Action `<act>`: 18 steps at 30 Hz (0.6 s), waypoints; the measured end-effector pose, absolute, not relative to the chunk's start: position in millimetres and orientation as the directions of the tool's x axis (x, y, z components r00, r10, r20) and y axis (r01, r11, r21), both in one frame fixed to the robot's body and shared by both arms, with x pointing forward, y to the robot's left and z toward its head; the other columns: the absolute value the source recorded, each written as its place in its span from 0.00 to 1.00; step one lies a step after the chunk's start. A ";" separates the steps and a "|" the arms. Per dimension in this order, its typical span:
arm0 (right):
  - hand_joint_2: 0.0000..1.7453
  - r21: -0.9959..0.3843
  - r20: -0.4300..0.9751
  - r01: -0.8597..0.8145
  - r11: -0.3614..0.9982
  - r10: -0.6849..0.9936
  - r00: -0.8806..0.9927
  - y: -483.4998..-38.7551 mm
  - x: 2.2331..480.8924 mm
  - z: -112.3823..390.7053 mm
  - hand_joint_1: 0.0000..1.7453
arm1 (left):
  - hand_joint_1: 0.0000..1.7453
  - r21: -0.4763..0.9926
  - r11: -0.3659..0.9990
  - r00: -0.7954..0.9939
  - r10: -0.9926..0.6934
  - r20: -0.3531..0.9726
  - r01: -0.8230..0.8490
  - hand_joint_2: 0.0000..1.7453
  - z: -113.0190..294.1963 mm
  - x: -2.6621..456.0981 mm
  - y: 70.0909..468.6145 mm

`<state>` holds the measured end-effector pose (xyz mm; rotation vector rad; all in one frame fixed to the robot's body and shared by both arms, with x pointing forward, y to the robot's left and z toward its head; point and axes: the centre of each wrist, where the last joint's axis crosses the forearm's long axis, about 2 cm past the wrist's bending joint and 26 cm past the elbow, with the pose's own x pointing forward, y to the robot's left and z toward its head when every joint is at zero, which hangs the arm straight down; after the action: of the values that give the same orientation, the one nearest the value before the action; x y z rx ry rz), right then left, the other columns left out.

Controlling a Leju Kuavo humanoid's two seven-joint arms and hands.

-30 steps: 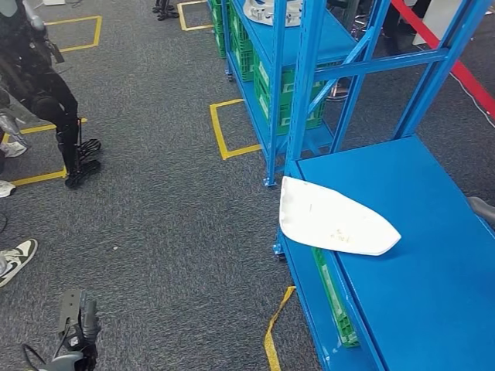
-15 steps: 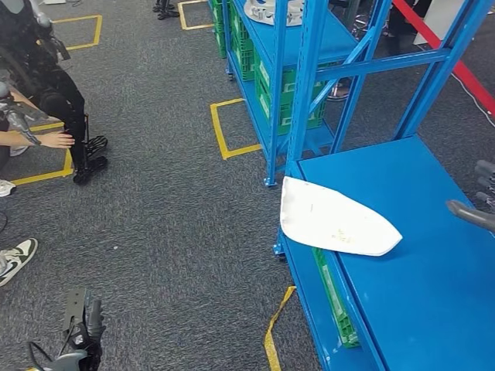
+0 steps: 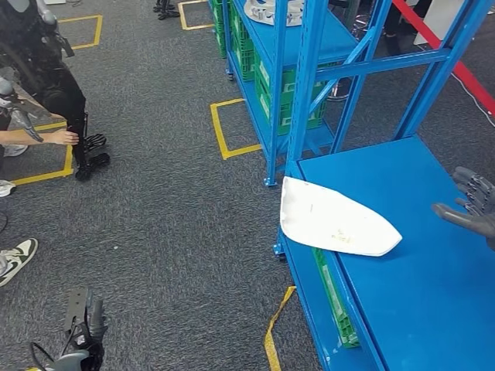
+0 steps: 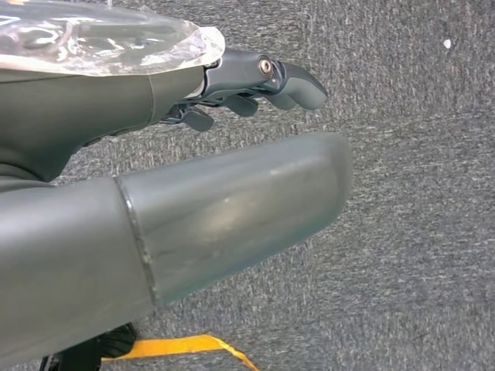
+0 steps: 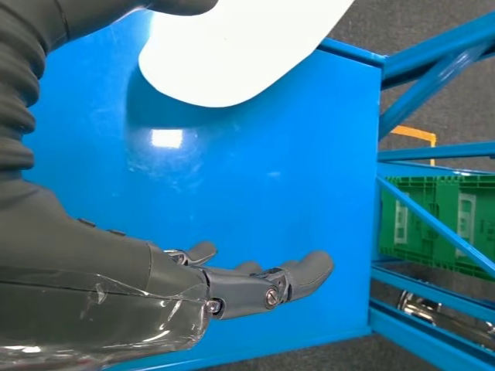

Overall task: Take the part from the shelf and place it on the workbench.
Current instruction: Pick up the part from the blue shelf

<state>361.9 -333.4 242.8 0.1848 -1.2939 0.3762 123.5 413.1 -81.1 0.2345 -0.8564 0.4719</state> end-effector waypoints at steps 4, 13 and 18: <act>1.00 -0.074 0.956 -0.382 0.921 0.175 0.235 -331.2 364.0 240.4 0.00 | 0.00 0.010 0.873 0.561 0.305 0.770 -0.488 0.00 -81.2 123.5 412.3; 1.00 -0.098 0.927 -0.410 0.907 0.233 0.293 -315.6 376.6 225.7 0.00 | 0.00 -0.002 0.872 0.557 0.315 0.769 -0.490 0.00 -81.9 126.1 406.5; 1.00 -0.087 0.915 -0.417 0.905 0.238 0.326 -308.2 384.4 209.0 0.00 | 0.00 -0.010 0.872 0.553 0.318 0.770 -0.489 0.00 -81.5 129.7 403.6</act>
<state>384.4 -308.2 209.0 0.1752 -1.1626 0.4319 129.7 403.6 -81.5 0.2155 -0.8619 0.4813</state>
